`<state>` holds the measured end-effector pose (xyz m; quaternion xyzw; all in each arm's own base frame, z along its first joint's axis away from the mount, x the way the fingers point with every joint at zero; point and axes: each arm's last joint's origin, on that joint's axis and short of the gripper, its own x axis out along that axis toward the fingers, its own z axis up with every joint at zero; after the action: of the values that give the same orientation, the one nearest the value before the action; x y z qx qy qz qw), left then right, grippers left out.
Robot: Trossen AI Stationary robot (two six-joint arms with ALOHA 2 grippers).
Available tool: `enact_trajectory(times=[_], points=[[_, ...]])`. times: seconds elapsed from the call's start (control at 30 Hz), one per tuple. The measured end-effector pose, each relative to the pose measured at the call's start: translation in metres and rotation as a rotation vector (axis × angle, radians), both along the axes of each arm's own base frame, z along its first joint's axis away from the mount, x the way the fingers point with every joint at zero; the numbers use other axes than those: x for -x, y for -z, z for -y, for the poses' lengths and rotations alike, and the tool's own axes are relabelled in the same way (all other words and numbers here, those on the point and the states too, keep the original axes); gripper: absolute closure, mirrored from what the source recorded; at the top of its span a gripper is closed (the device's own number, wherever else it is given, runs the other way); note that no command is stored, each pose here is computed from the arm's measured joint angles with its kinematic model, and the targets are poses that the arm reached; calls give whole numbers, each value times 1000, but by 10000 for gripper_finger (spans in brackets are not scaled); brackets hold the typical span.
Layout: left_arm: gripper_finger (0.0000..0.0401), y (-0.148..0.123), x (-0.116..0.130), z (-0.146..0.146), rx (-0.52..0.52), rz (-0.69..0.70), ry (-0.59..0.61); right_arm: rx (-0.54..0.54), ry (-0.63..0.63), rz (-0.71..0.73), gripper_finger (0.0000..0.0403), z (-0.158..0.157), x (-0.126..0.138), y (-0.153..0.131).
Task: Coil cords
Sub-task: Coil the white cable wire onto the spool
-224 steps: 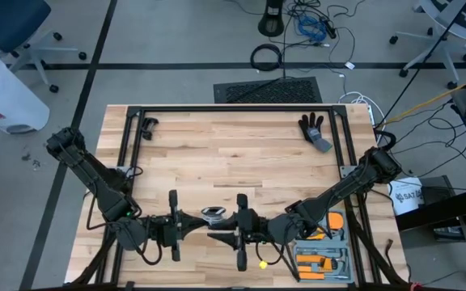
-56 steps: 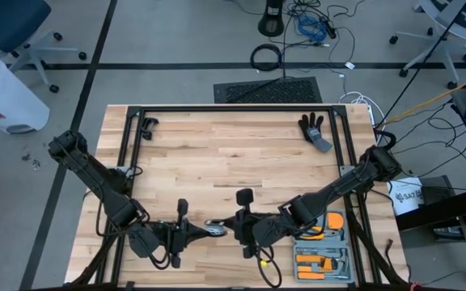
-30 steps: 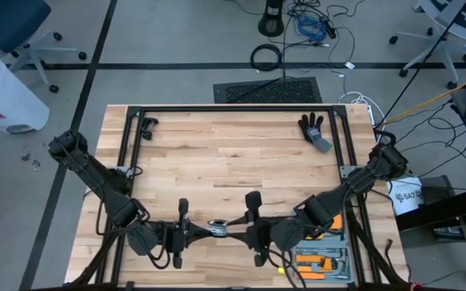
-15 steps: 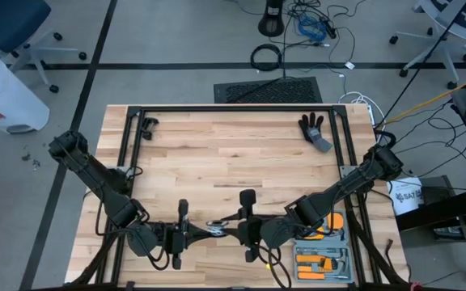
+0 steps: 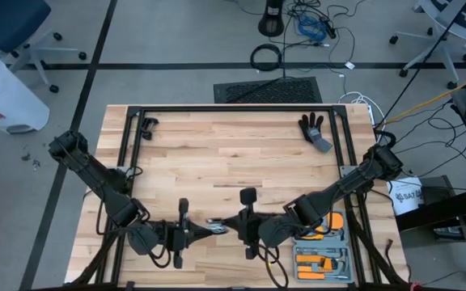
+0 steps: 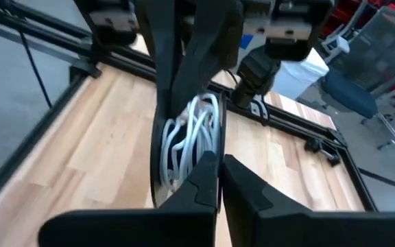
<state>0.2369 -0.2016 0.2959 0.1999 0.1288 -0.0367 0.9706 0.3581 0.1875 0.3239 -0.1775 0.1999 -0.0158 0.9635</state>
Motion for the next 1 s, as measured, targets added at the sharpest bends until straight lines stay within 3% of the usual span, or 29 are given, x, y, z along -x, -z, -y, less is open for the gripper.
enact_trajectory(times=[0.27, 0.4, 0.57, 1.0], points=[[304, -1, 0, -1, 85, 15, -67, 36, 82, -28, 403, 6, 0, 5], [276, 2, 1, -3, 193, 1, -129, 81, 133, -46, 403, 10, 4, 4], [269, 5, 3, -2, 405, -38, -177, 83, 167, -69, 402, 15, 9, 2], [269, 17, 15, 2, 617, -145, -260, 126, 194, -94, 402, 27, 27, -15]])
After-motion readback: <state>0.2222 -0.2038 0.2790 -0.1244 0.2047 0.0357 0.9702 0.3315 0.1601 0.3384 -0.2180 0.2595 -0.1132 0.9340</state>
